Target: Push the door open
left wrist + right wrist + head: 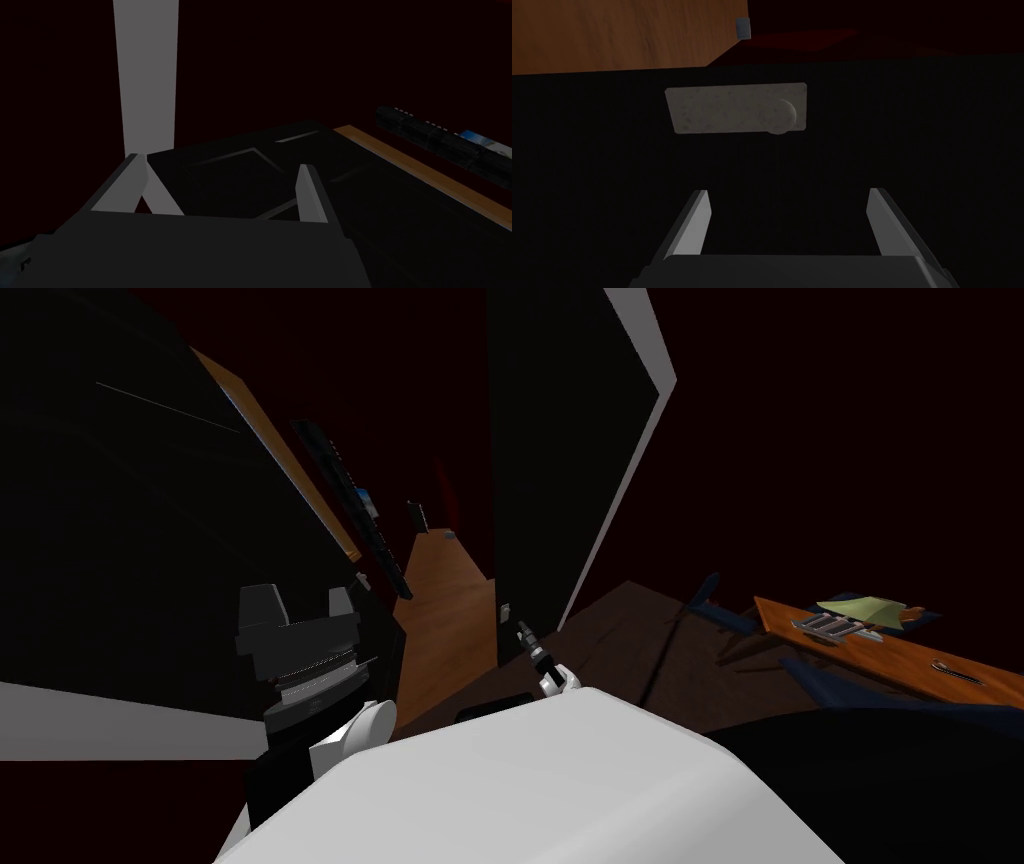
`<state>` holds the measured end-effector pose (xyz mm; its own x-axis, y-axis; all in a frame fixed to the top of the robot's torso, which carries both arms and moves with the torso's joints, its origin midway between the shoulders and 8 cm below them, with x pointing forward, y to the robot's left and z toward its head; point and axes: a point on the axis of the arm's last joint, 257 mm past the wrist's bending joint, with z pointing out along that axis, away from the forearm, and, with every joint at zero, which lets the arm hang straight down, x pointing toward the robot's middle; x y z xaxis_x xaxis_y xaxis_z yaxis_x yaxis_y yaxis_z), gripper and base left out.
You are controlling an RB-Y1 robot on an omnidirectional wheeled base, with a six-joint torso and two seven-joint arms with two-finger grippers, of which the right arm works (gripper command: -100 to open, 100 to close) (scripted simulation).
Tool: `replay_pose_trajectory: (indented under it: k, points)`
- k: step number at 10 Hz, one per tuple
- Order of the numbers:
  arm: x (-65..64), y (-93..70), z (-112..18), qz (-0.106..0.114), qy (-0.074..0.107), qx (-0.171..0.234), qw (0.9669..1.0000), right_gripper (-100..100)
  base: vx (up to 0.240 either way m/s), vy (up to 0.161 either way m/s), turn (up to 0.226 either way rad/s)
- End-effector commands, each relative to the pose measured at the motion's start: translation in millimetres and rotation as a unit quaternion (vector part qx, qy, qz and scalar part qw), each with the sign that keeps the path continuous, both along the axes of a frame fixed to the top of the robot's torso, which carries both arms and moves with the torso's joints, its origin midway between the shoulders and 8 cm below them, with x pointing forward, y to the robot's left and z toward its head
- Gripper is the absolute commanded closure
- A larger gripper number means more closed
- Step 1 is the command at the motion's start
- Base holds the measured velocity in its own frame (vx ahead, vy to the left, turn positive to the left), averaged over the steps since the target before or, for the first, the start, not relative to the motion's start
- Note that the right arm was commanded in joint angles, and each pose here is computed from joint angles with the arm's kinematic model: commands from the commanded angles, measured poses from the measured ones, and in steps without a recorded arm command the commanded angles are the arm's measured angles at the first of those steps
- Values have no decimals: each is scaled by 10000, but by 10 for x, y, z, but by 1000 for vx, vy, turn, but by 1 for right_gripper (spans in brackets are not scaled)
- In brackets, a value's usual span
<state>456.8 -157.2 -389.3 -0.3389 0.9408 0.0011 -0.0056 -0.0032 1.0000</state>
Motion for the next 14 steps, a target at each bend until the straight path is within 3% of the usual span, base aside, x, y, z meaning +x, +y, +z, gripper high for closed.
replay_pose_trajectory:
  k: [1, 8, 9, 14]
  points:
    - [6, 1, -2, -18, -1, -3, 10000, -100, 190, 49, 28]
    - [29, 7, -18, -106, 5, -6, 9999, -100, 172, 49, 28]
    - [29, 7, -18, -106, 5, -6, 9999, 100, -13, 2, -8]
    - [29, 7, -18, -106, 5, -6, 9999, 100, -11, -2, 3]
